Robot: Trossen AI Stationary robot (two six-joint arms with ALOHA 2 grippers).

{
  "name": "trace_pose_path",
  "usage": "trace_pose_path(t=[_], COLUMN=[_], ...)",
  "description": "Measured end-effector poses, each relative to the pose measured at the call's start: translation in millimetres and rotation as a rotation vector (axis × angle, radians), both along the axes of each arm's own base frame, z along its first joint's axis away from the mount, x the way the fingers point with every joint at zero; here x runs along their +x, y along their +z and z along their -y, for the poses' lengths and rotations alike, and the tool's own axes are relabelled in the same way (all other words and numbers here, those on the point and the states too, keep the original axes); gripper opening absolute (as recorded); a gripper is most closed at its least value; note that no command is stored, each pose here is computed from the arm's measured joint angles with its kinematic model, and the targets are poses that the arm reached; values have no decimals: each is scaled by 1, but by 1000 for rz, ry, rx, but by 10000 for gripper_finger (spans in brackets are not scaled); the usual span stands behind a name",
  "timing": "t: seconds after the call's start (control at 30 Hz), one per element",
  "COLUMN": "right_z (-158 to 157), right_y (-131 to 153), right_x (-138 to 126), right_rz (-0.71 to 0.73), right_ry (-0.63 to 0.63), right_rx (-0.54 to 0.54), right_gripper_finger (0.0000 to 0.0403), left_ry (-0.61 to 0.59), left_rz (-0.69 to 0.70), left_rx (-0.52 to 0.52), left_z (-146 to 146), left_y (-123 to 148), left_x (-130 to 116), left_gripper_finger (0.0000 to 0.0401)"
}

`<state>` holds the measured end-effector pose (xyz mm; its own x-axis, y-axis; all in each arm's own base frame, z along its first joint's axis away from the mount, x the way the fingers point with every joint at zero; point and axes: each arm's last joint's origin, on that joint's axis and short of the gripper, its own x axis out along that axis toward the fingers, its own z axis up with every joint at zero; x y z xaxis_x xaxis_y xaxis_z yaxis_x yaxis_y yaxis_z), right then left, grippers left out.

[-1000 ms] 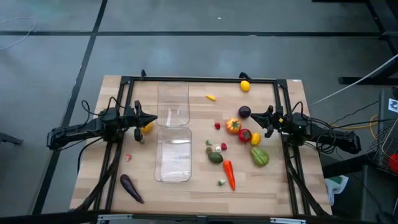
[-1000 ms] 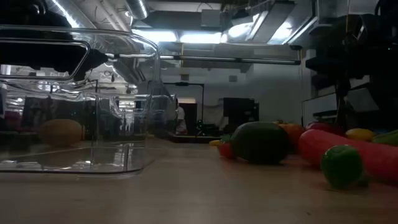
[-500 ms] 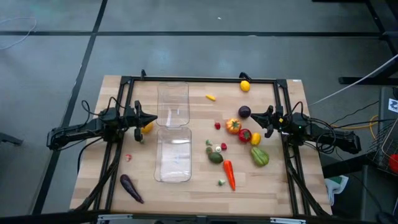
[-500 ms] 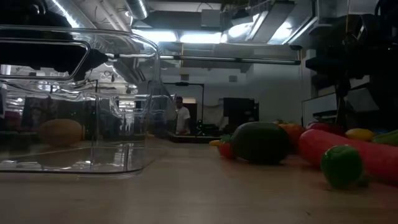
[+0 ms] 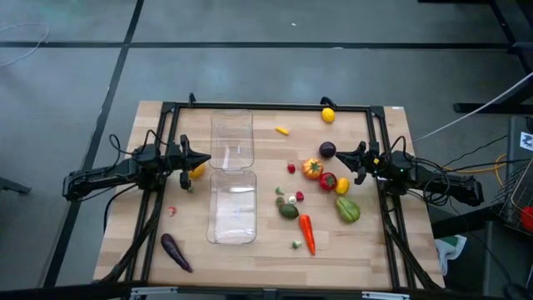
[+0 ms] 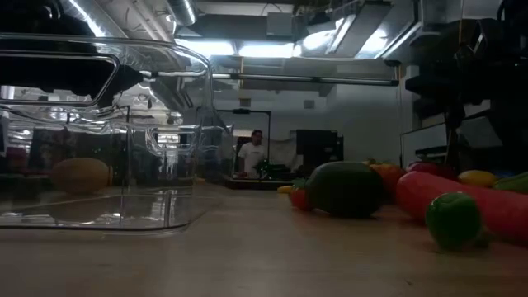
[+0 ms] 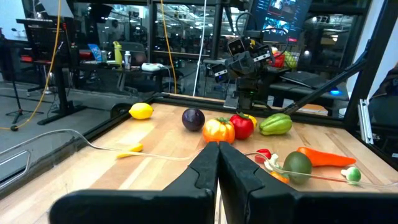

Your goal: Sort produce into baskets

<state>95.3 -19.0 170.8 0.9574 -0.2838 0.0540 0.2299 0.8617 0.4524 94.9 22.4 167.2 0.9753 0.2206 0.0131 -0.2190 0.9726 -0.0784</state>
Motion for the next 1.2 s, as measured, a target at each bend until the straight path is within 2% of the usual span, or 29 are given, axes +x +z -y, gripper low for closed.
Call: trace_pose_path(t=[1.03,1.13,1.2], right_z=[1,1,1], right_y=[0,0,0], right_x=[0,0,0], right_rz=[3,4,6], right_ry=[-35,-35,-35], right_rx=[2,3,11], right_gripper_finger=[33,45,69], left_ry=[0,0,0], left_rz=[0,0,0], left_rx=[0,0,0], left_z=[0,0,0], left_y=[0,0,0], left_x=[0,0,0], left_gripper_finger=[8,8,8])
